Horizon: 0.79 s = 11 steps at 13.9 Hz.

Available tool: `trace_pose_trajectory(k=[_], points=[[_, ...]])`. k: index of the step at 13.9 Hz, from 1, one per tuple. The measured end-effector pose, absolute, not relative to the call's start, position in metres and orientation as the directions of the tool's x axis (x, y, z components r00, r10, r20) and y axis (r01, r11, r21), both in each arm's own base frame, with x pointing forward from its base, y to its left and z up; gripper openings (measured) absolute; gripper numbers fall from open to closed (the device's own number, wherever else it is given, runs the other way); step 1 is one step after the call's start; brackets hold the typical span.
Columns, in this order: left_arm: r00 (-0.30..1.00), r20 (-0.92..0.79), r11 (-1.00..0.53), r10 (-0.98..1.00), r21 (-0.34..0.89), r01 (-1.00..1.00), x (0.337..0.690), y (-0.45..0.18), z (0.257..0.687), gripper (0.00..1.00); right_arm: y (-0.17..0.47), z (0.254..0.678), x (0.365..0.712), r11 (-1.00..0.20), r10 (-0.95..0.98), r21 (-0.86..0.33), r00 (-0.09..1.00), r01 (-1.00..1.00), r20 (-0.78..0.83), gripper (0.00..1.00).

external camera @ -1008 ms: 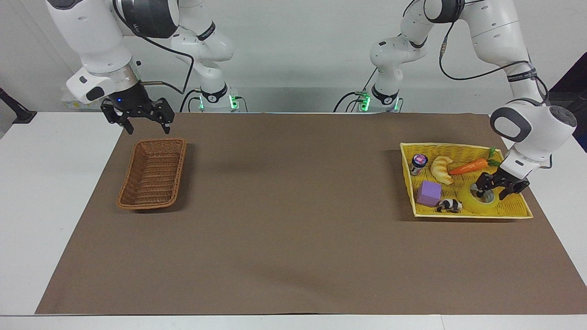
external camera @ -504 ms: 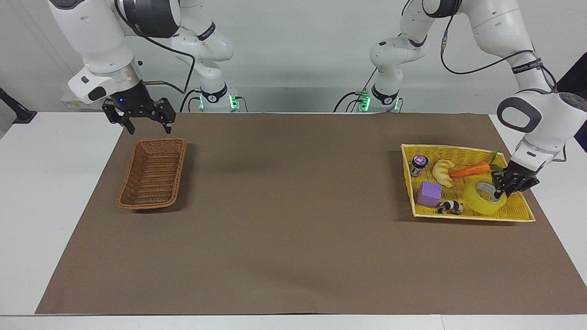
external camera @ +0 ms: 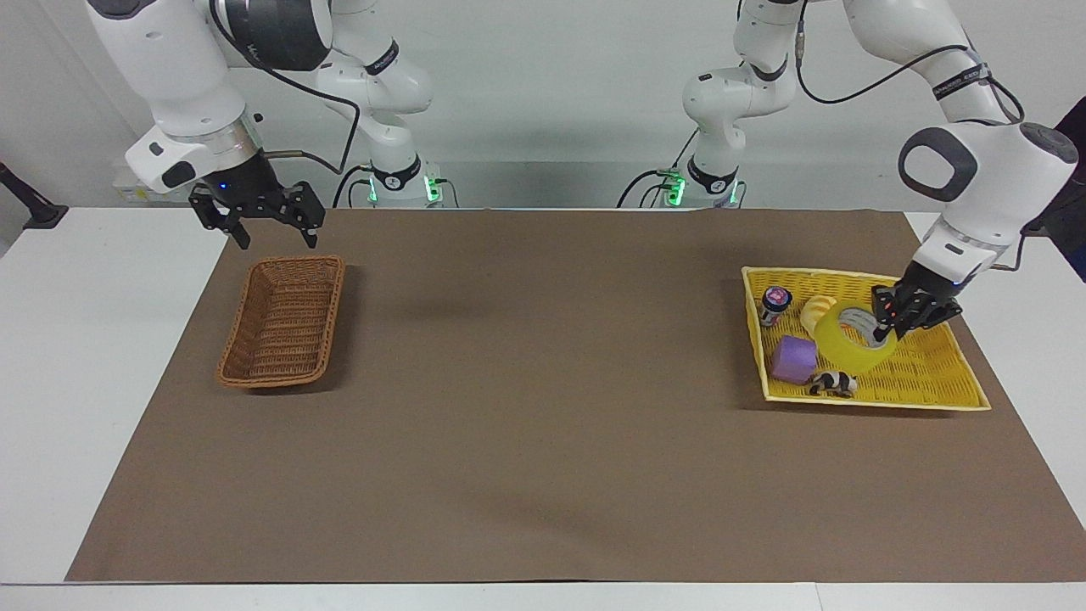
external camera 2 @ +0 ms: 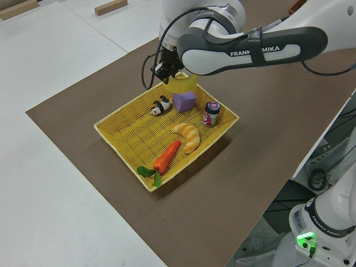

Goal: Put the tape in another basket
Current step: 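Lift the tape with the left gripper while the right gripper reaches toward it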

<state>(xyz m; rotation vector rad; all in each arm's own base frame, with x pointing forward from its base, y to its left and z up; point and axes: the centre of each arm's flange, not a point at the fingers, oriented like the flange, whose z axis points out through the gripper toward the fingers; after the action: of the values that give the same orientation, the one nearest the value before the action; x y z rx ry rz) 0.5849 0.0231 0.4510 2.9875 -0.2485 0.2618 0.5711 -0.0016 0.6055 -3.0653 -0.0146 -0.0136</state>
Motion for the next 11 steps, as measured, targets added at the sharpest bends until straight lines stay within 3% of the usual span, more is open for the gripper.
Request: trace_pose_trajectory(k=[6,11], points=[[0.984,0.152,-0.974,-0.095,0.189,-0.124,0.572,-0.129,0.449,0.22,0.031,0.544,0.582,-0.931,0.036,-0.361,0.998,0.055,0.06,1.0],[0.989,0.141,-0.958,-0.032,0.278,-0.071,0.543,-0.236,0.444,0.22,0.064,0.47,0.593,-0.773,0.1,-0.622,0.992,0.126,0.077,1.0]])
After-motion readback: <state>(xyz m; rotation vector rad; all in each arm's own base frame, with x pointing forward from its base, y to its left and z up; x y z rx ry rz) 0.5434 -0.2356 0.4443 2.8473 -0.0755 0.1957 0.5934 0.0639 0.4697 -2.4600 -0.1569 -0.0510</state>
